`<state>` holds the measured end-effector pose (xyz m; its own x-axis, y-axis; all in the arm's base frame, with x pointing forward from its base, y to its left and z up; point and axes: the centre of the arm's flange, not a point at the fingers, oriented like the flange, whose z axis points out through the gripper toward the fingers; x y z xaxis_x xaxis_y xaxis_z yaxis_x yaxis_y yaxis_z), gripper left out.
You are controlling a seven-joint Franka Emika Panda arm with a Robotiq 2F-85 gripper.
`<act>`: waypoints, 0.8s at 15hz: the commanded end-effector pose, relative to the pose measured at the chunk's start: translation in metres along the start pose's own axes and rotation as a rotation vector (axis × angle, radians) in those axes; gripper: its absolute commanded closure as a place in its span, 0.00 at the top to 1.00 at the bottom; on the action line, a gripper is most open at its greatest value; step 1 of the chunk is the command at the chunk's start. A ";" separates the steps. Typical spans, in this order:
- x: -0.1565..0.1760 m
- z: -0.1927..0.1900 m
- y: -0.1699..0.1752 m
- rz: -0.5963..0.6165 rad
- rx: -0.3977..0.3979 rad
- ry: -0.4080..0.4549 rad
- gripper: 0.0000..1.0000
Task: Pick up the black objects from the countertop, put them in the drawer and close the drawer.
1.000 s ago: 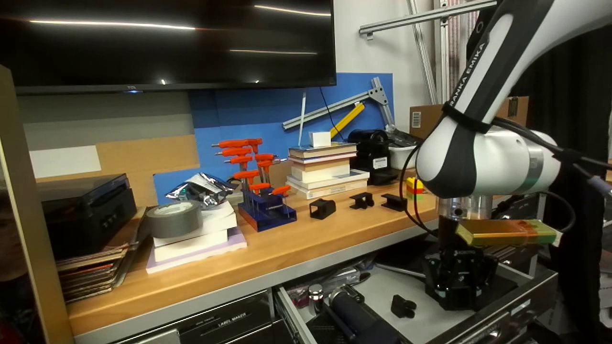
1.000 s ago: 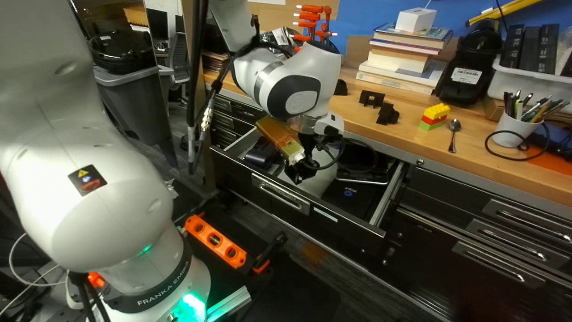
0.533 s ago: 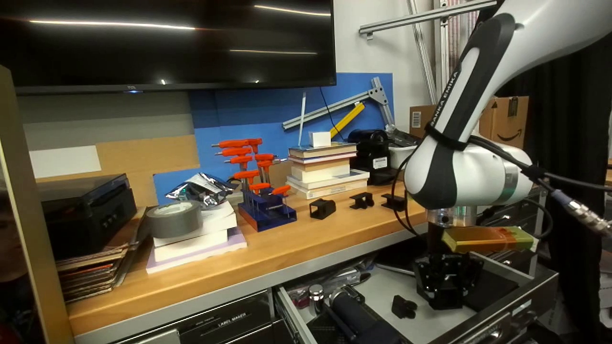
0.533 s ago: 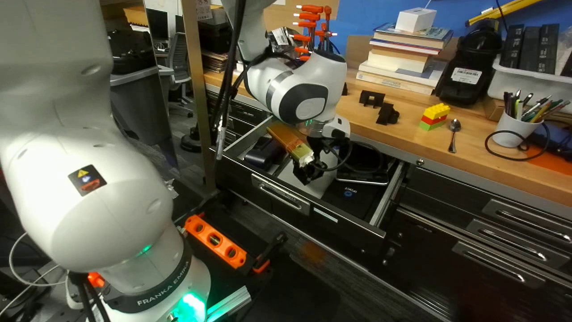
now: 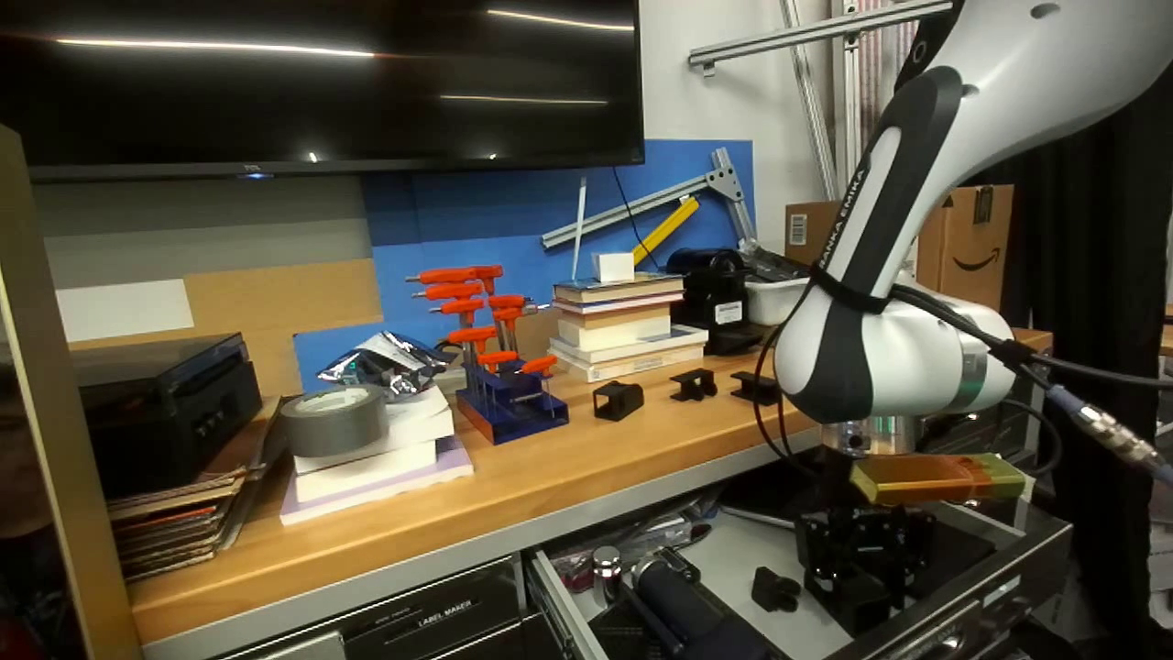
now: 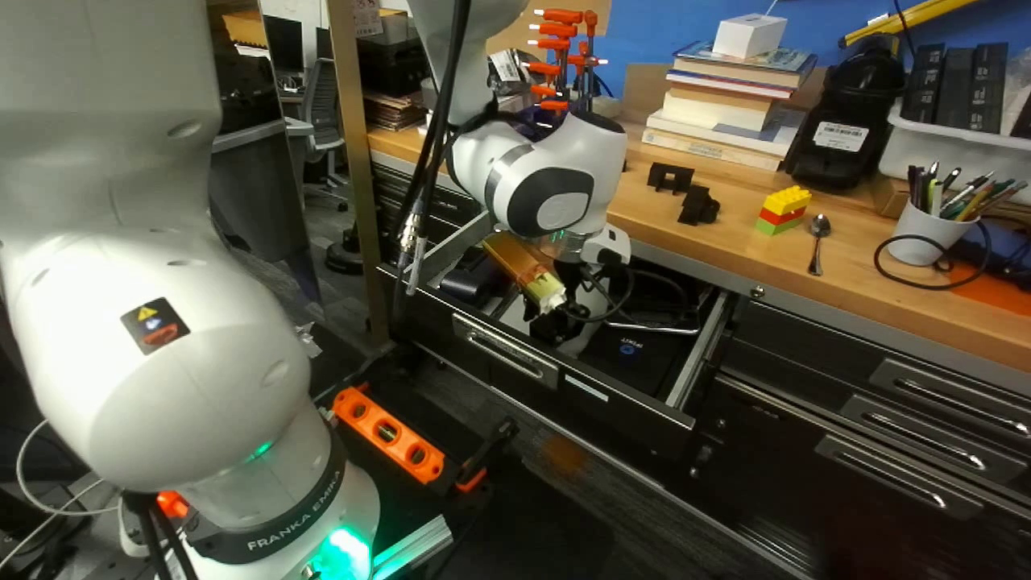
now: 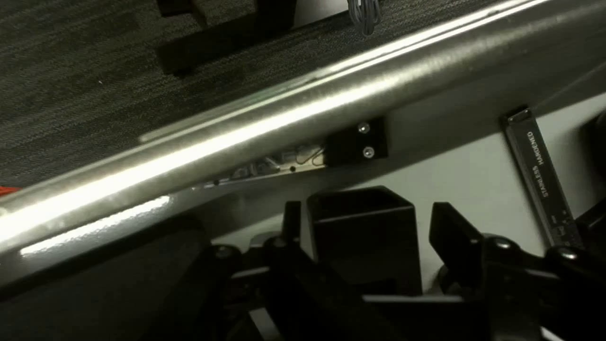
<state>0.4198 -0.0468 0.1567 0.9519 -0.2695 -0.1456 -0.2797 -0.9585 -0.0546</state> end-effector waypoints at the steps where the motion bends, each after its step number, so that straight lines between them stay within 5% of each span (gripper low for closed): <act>1: -0.003 -0.009 0.004 0.001 -0.001 0.023 1.00; 12: 0.037 -0.194 0.004 -0.178 -0.093 0.160 1.00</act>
<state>0.4520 -0.0698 0.2870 0.9867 -0.1611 -0.0216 -0.1608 -0.9869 0.0144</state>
